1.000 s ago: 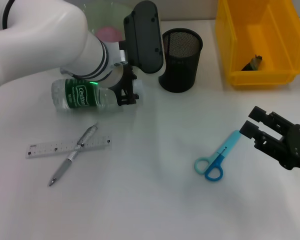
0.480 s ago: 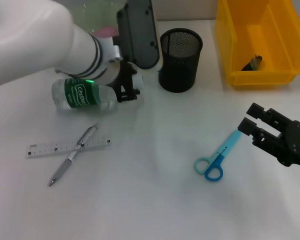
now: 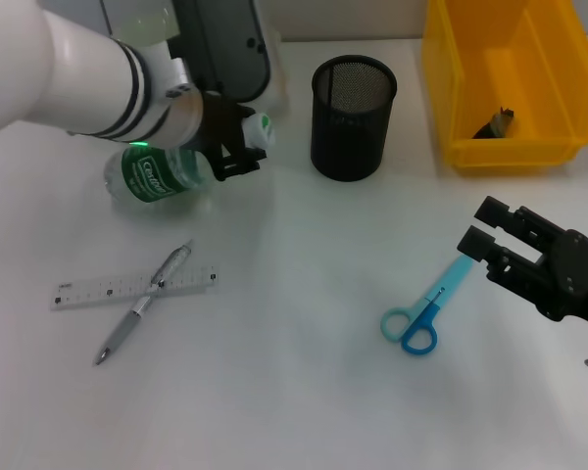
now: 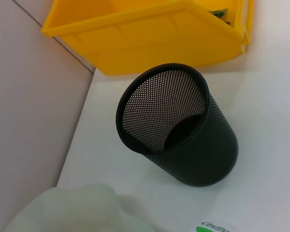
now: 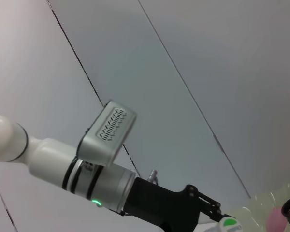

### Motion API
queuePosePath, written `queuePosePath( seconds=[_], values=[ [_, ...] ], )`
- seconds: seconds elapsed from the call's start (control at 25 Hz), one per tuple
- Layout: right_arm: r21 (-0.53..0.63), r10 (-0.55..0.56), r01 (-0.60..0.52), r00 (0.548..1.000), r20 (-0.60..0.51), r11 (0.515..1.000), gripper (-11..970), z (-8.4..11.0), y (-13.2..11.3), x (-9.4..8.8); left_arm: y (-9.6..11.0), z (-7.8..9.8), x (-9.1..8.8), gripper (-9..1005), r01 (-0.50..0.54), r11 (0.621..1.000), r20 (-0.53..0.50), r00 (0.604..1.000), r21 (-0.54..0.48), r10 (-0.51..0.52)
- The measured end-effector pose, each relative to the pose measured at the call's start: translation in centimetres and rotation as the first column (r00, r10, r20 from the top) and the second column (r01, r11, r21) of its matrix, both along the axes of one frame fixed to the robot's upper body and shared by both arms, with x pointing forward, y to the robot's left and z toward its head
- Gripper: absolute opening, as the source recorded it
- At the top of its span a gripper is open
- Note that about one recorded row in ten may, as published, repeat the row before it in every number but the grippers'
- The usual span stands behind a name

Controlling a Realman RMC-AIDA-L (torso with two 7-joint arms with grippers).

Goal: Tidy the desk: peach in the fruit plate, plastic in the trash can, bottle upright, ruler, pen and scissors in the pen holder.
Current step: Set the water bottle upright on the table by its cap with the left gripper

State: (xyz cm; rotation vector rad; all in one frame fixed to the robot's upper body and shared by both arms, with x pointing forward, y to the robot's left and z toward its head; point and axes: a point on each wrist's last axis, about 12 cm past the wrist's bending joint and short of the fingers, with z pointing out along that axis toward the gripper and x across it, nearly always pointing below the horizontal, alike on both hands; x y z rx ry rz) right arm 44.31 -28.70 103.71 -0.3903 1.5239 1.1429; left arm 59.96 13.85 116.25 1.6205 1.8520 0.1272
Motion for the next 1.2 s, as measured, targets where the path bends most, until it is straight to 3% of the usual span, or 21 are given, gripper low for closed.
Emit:
queuePosePath(
  seconds=[0.32,0.8,1.2],
  values=[
    [0.001,0.003,-0.003,1.000,0.002,1.000,692,0.0,0.0,0.0,0.8,0.2,-0.4,440,-0.029,0.999,-0.005,1.000,-0.028,0.029],
    [0.001,0.009,-0.009,1.000,0.006,1.000,693,0.1,0.2,0.2,3.5,2.6,-0.2,442,-0.118,0.965,-0.009,0.993,-0.234,0.119],
    [0.002,0.018,-0.018,1.000,0.010,1.000,692,0.3,0.3,0.6,4.8,2.9,-0.1,443,-0.148,0.947,-0.024,0.989,-0.284,0.148]
  ],
)
